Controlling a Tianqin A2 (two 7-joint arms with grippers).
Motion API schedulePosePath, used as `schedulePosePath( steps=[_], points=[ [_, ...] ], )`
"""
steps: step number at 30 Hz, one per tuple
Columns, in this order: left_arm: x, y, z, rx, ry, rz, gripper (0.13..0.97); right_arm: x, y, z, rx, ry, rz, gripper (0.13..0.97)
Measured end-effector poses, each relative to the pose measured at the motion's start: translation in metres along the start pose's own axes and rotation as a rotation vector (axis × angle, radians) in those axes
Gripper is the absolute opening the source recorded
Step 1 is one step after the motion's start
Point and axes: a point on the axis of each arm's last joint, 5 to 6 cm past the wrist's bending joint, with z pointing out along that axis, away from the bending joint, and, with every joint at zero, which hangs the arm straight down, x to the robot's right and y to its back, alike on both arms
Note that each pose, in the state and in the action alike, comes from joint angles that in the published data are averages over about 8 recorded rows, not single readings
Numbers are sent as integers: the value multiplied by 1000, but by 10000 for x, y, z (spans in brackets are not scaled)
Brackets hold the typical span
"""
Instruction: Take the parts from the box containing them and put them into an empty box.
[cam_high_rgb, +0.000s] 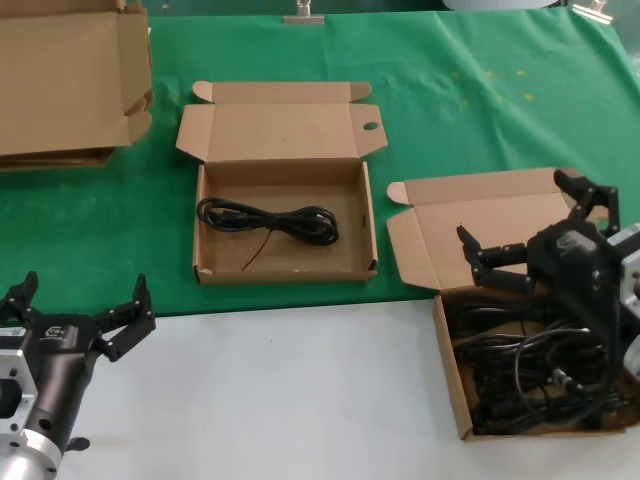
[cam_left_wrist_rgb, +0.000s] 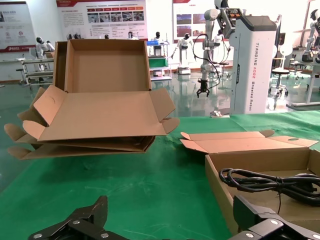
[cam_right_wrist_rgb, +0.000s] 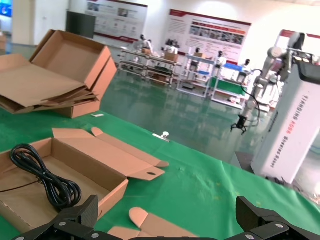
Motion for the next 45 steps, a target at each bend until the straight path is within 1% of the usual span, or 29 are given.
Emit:
schedulePosePath(
  steps=[1, 9, 18, 31, 45],
  points=[
    [0, 0, 0, 0, 0, 0, 818, -24, 18, -15, -2, 6, 11, 966],
    [0, 0, 0, 0, 0, 0, 924, -210, 154, -145, -22, 59, 93, 966],
    [0, 0, 0, 0, 0, 0, 965, -411, 301, -316, -54, 127, 183, 966],
    [0, 0, 0, 0, 0, 0, 966, -664, 483, -587, -114, 229, 299, 966],
    [0, 0, 0, 0, 0, 0, 966, -694, 504, -624, -123, 242, 313, 966]
  ],
)
